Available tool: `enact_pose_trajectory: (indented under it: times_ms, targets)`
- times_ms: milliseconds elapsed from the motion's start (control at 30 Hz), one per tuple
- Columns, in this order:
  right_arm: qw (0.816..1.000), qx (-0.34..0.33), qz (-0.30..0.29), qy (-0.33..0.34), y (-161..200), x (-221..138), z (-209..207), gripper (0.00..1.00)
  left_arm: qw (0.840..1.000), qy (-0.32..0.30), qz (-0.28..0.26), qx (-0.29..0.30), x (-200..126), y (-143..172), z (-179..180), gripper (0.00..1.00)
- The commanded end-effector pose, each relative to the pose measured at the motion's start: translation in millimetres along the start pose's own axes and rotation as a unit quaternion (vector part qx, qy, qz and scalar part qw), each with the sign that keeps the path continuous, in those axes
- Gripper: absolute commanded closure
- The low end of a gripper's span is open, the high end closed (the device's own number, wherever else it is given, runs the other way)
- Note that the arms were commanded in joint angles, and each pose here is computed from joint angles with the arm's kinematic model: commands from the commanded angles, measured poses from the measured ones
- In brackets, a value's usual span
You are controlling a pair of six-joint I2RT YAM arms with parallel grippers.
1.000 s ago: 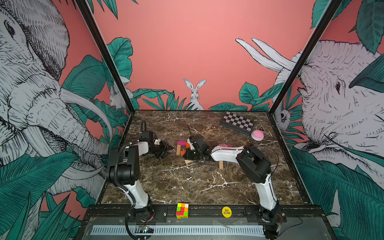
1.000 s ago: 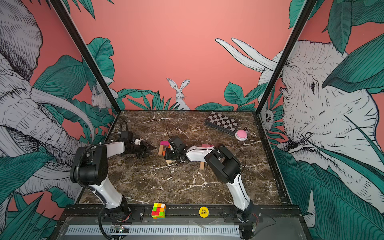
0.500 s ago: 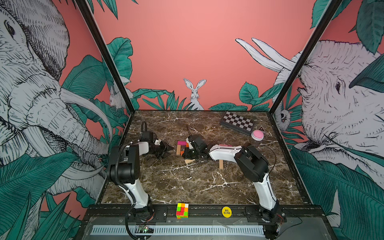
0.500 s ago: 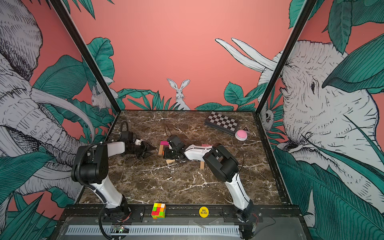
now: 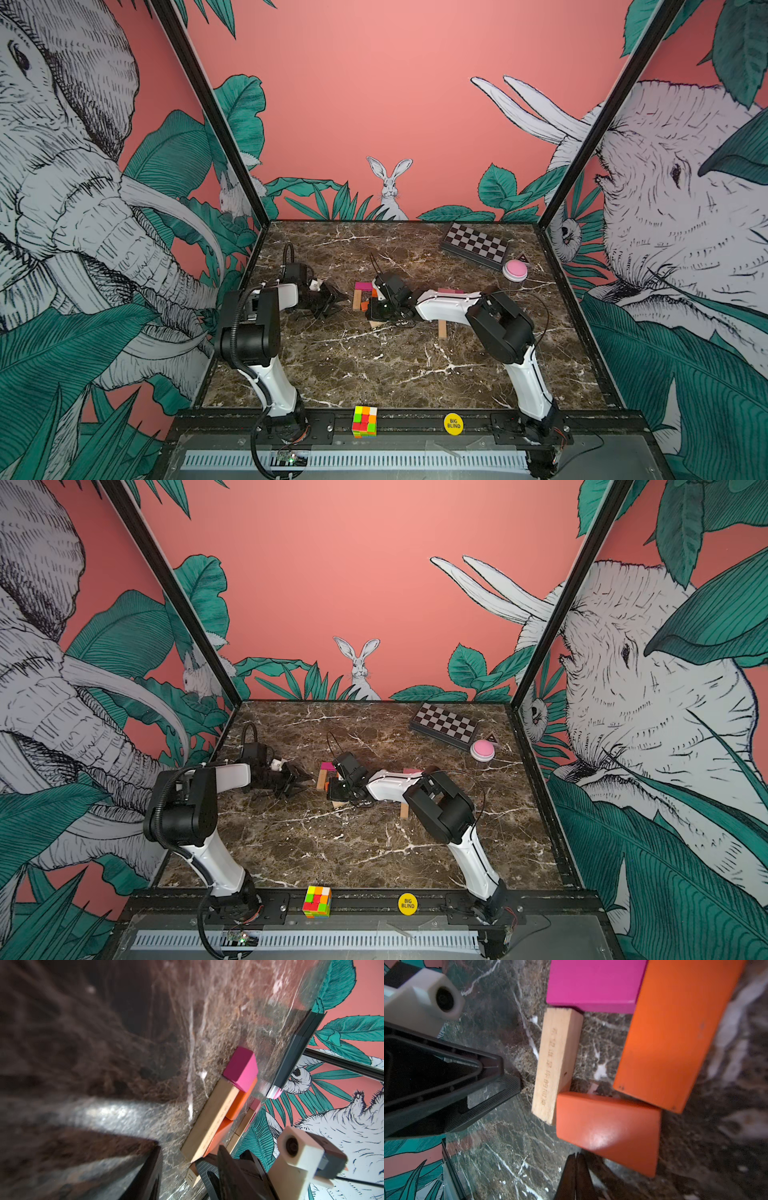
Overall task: Assemble the letter p with building blocks
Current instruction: Assemble the building block at the center of the board.
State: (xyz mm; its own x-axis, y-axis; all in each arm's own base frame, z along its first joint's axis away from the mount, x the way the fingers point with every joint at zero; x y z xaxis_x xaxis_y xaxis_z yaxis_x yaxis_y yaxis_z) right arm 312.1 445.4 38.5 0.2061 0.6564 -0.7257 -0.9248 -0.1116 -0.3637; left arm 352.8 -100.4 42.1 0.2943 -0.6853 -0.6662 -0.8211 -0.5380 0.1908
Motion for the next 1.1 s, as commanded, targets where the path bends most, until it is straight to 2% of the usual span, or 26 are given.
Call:
enact_pose_trajectory:
  times_ms: [0,200,500,633,1067]
  targets:
    - [1.0,-0.007,-0.002,0.02,0,4,-4,1.0,1.0,0.006,-0.001,0.006,-1,-1,-2,0.55]
    - [1.0,-0.005,0.0,0.026,0,8,-7,1.0,1.0,0.004,-0.001,0.003,0,-2,-1,0.57]
    - [1.0,-0.005,-0.001,0.022,-3,11,-5,1.0,1.0,0.003,0.006,-0.016,9,-1,5,0.76]
    - [1.0,-0.004,-0.001,0.02,-3,12,-4,1.0,1.0,-0.002,0.013,-0.016,16,1,5,0.81]
    - [1.0,0.0,-0.004,0.024,-5,14,-7,1.0,1.0,-0.012,0.022,-0.016,24,2,6,0.82]
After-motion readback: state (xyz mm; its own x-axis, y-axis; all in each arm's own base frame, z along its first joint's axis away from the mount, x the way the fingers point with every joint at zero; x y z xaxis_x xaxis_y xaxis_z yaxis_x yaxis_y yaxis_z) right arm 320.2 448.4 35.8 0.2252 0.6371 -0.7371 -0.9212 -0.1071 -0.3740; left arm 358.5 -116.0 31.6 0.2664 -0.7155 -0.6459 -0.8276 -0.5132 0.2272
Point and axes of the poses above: each gripper's point midway between its finger pads, its own x axis out along the fingers, its own z axis along the line the jaws close on, y = z × x, the point moved 1 cm from there along -x, back along the fingers, and after that the axes turned 4 degrees about -x, right-handed, at the moved point
